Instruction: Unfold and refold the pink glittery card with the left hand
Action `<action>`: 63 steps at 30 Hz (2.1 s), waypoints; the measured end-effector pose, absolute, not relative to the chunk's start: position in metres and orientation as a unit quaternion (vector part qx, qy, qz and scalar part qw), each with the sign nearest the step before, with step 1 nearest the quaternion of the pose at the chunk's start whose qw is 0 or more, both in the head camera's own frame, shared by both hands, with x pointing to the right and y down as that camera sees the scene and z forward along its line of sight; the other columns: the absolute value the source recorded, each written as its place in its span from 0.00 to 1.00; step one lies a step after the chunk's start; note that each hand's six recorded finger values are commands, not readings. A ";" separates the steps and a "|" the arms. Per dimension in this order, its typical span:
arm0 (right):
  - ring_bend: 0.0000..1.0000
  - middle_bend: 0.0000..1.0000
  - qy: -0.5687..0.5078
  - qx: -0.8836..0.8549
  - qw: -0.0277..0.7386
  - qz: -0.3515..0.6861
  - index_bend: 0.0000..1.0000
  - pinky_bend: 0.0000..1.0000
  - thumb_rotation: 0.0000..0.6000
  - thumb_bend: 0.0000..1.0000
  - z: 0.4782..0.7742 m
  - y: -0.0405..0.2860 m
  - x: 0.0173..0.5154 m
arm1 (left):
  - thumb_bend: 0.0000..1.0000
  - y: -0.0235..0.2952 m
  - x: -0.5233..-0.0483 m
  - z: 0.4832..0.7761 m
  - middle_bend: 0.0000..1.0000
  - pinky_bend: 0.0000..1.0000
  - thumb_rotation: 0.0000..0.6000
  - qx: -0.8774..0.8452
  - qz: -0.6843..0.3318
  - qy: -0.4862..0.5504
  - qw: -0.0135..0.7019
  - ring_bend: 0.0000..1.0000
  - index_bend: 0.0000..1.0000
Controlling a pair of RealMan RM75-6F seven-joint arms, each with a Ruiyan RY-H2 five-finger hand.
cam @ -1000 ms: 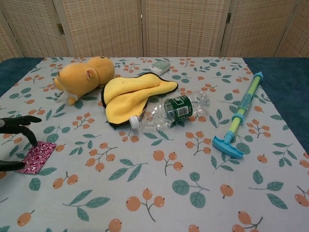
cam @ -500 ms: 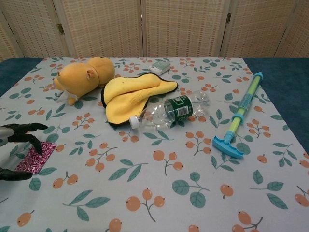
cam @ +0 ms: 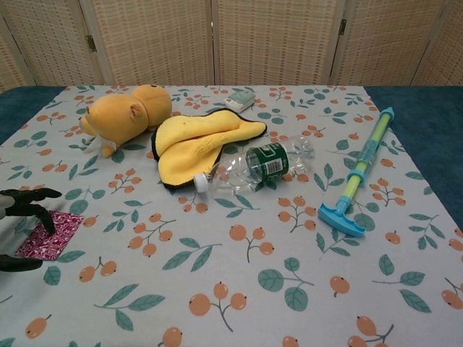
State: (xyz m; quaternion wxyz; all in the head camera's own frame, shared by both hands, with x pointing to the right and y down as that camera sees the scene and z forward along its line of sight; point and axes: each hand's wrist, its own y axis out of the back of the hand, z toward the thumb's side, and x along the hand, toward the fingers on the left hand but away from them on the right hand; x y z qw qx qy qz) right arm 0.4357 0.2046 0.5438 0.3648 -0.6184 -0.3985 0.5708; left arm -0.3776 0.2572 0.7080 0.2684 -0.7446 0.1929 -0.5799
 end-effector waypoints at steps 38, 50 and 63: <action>0.00 0.00 -0.403 -0.616 0.357 0.575 0.00 0.00 1.00 0.52 0.545 0.207 0.441 | 0.14 0.256 -0.354 0.708 0.00 0.00 0.37 -0.747 -0.575 0.184 0.278 0.00 0.35; 0.00 0.00 -0.403 -0.615 0.357 0.576 0.00 0.00 1.00 0.52 0.545 0.207 0.441 | 0.14 0.256 -0.388 0.702 0.00 0.00 0.37 -0.718 -0.611 0.203 0.262 0.00 0.35; 0.00 0.00 -0.405 -0.615 0.358 0.574 0.00 0.00 1.00 0.52 0.543 0.207 0.441 | 0.14 0.254 -0.400 0.692 0.00 0.00 0.37 -0.709 -0.617 0.215 0.265 0.00 0.35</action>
